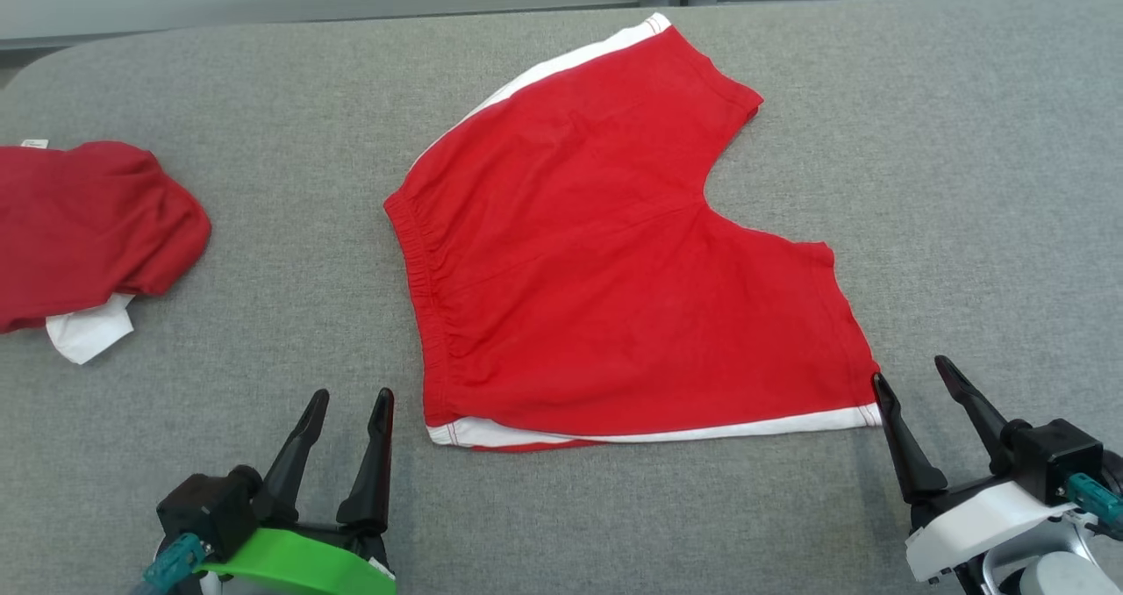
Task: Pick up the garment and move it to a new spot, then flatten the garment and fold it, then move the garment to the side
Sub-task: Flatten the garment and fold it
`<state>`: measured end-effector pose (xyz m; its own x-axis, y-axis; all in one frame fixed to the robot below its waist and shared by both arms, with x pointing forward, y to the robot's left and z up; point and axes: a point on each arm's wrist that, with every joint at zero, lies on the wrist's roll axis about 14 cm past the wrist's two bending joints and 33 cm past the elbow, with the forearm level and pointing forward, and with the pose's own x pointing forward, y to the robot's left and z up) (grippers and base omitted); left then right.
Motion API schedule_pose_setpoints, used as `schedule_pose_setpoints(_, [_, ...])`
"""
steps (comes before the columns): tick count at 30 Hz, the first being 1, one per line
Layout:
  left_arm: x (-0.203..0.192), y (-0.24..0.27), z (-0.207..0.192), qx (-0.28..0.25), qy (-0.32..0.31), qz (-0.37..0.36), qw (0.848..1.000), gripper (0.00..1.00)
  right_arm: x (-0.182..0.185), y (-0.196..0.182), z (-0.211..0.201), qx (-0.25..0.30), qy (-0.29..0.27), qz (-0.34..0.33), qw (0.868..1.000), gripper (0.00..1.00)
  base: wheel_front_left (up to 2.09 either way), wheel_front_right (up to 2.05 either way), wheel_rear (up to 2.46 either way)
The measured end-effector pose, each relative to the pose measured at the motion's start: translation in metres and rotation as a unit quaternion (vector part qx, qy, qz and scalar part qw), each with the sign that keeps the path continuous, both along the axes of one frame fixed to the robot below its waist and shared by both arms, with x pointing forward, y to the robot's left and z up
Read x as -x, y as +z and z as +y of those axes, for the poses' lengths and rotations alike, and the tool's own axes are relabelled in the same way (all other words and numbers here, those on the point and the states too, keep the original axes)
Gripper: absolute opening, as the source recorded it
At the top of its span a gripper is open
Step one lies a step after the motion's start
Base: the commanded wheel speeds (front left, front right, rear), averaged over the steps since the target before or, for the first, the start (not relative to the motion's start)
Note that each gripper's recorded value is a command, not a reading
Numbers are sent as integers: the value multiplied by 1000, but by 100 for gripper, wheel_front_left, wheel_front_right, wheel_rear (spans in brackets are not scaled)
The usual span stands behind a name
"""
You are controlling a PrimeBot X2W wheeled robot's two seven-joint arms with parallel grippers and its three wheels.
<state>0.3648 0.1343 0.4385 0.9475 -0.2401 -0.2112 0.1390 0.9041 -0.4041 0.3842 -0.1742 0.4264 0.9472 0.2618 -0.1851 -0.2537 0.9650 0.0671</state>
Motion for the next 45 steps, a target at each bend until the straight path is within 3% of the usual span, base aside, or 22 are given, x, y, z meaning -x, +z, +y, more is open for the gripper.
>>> schedule_pose_setpoints(12, [-5,33,14,-19,55,-88,994,100,-5,76,13,-7,-27,-131,991,100,0,0,0])
schedule_pose_setpoints(20, [1,26,18,-30,57,-90,994,100,3,78,16,-1,-37,-136,990,100,0,0,0])
schedule_pose_setpoints(27, [8,-9,3,-41,21,-40,998,100,14,18,8,36,-33,-42,998,100,0,0,0])
schedule_pose_setpoints(32, [-4,-19,-21,-35,-15,-25,999,100,-2,1,9,51,-30,-20,998,100,0,0,0])
schedule_pose_setpoints(43, [1,-56,-51,-30,-79,38,996,100,1,-55,17,64,-7,68,996,100,0,0,0])
schedule_pose_setpoints(44, [1,-57,-52,-30,-81,41,995,100,2,-57,20,63,-3,73,995,95,0,0,0])
schedule_pose_setpoints(45, [1,-58,-52,-30,-83,44,995,100,2,-59,22,62,1,75,995,80,0,0,0])
